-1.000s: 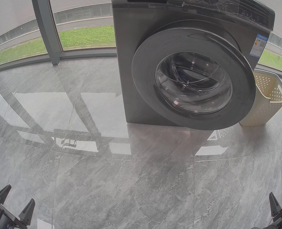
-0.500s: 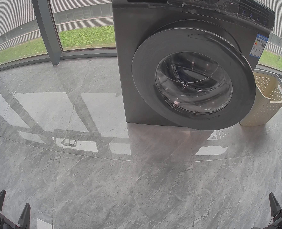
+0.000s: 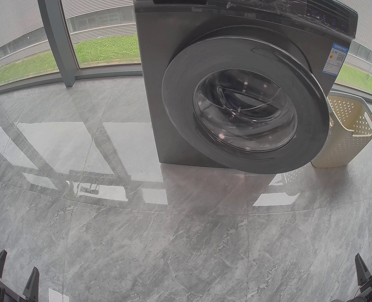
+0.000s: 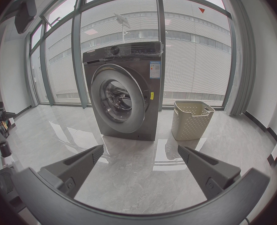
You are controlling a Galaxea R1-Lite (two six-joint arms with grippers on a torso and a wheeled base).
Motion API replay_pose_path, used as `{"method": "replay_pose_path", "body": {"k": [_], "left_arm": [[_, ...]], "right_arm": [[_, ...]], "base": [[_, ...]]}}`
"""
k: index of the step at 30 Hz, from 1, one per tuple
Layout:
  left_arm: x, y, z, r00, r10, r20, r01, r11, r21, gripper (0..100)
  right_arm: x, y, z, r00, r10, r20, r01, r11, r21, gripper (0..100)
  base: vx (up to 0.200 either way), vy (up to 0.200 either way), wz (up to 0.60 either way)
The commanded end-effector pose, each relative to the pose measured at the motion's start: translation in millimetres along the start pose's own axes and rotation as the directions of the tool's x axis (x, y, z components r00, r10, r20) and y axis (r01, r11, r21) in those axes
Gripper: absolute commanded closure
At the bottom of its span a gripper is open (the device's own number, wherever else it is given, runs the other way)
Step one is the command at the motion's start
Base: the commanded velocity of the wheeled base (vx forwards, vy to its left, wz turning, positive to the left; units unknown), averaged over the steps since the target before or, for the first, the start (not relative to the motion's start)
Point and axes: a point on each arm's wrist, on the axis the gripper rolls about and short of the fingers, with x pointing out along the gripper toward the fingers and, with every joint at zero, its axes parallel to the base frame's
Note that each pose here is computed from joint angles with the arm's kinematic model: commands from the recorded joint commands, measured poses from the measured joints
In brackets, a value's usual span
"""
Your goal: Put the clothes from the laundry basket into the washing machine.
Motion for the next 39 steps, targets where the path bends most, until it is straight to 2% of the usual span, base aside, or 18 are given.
{"method": "replay_pose_path", "body": {"k": [1, 11, 26, 39], "left_arm": [[0.7, 0.0, -5.0, 1.0, 0.0, -0.009, 0.0, 1.0, -0.001, 0], [0.7, 0.0, -5.0, 1.0, -0.003, -0.009, 0.003, 1.0, -0.001, 0], [0.7, -0.1, -5.0, 1.0, -0.003, -0.009, 0.003, 1.0, -0.001, 0], [0.7, -0.1, -5.0, 1.0, -0.005, -0.009, 0.005, 1.0, -0.002, 0]], "right_arm": [[0.1, 0.1, -5.3, 1.0, 0.001, -0.001, -0.001, 1.0, 0.0, 0], [0.1, 0.0, -5.3, 1.0, -0.001, -0.001, 0.001, 1.0, 0.0, 0], [0.1, 0.0, -5.3, 1.0, -0.001, -0.001, 0.001, 1.0, 0.0, 0], [0.1, 0.0, -5.3, 1.0, -0.008, -0.001, 0.008, 1.0, 0.001, 0]], "base": [[0.0, -0.2, 0.0], [0.0, -0.2, 0.0], [0.0, 0.0, 0.0], [0.185, 0.0, 0.0]]}}
